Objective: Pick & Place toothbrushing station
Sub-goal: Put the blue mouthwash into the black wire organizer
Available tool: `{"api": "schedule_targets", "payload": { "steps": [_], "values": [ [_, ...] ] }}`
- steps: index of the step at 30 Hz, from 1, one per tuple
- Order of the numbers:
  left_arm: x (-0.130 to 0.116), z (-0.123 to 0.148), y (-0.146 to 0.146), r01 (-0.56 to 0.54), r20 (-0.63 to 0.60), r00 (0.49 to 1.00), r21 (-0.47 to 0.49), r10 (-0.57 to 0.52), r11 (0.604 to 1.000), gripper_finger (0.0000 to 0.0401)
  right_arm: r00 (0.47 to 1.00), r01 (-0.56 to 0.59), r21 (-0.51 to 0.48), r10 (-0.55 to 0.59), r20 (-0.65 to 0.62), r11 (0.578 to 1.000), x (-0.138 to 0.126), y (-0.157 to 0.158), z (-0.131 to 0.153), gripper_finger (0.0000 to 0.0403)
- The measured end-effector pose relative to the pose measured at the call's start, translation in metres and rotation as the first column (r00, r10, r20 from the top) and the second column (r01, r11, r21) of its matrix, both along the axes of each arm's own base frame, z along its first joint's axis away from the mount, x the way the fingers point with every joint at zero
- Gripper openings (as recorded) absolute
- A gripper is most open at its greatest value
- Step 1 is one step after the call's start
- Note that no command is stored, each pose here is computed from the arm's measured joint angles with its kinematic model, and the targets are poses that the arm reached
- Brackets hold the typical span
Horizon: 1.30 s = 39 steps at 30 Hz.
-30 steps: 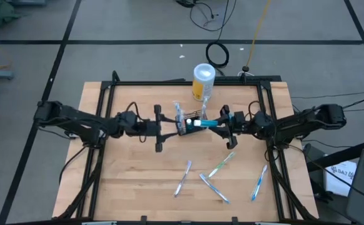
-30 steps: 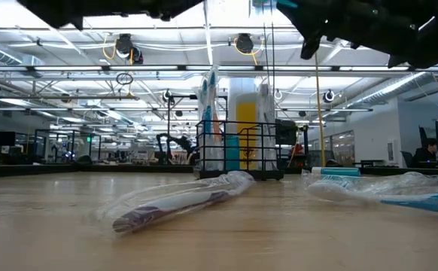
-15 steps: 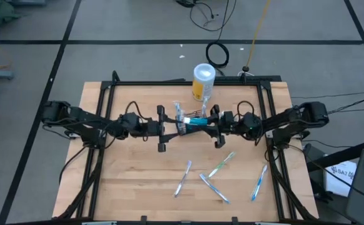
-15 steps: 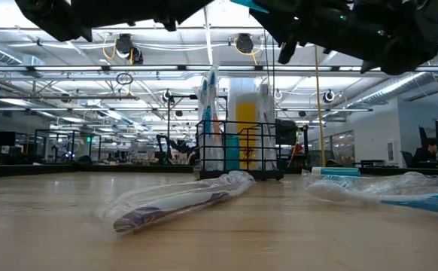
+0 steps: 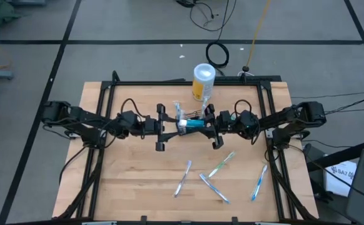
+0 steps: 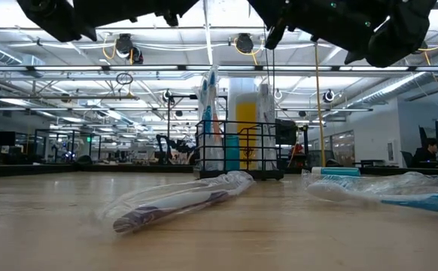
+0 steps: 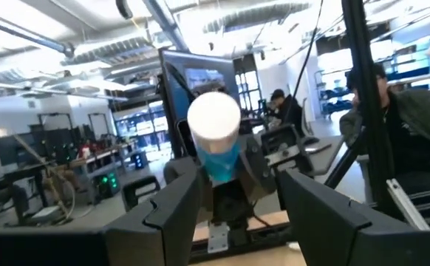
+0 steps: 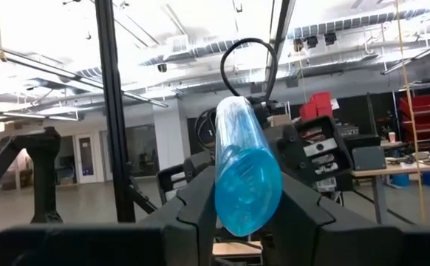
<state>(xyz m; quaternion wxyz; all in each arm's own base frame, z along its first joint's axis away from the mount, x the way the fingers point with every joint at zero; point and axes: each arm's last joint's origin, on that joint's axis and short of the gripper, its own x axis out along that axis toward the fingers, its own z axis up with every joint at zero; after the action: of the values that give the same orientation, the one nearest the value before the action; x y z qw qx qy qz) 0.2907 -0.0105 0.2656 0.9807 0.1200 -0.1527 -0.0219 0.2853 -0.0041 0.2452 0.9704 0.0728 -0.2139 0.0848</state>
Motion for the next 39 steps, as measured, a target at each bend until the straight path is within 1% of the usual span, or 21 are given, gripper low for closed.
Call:
{"api": "schedule_targets", "payload": {
  "steps": [6,11,16,21,24,28,32,36,39],
  "values": [
    [0.004,0.013,0.001,-0.003,0.041,0.999,0.007,0.003,1.0,0.02,1.0,0.0,-0.001,0.0,-0.004,1.0,0.0,0.0,0.0,0.0096],
    [0.006,0.02,0.005,-0.013,0.063,0.998,-0.008,0.013,1.0,0.02,1.0,0.001,-0.004,-0.001,-0.003,1.0,0.0,0.0,0.0,0.0096],
    [0.006,0.02,0.008,-0.02,0.061,0.998,-0.01,0.02,1.0,0.02,1.0,0.006,-0.007,-0.006,-0.001,1.0,0.0,-0.001,0.0,0.0096],
    [0.006,0.02,0.009,-0.025,0.065,0.998,0.0,0.025,1.0,0.02,0.999,0.028,-0.047,-0.027,0.034,0.998,0.006,-0.001,0.011,0.0096],
    [0.005,0.022,0.009,-0.026,0.08,0.996,0.0,0.026,1.0,0.02,0.999,0.037,-0.069,-0.037,0.002,0.997,0.012,-0.001,0.014,0.0096],
    [0.005,0.024,0.009,-0.029,0.101,0.995,0.004,0.028,1.0,0.02,0.999,0.038,-0.075,-0.04,-0.035,0.996,0.017,-0.002,0.016,0.0096],
    [0.005,0.024,0.009,-0.029,0.101,0.995,0.006,0.029,1.0,0.02,0.999,0.048,-0.096,-0.051,-0.02,0.994,0.017,-0.001,0.017,0.0096],
    [0.005,0.024,0.009,-0.032,0.102,0.994,0.012,0.03,0.999,0.0199,0.999,0.051,-0.096,-0.051,0.003,0.994,0.016,-0.001,0.019,0.0096],
    [0.004,0.024,0.009,-0.033,0.11,0.993,0.014,0.031,0.999,0.0188,0.999,0.051,-0.096,-0.051,-0.002,0.994,0.016,-0.001,0.018,0.0096]
  ]
}}
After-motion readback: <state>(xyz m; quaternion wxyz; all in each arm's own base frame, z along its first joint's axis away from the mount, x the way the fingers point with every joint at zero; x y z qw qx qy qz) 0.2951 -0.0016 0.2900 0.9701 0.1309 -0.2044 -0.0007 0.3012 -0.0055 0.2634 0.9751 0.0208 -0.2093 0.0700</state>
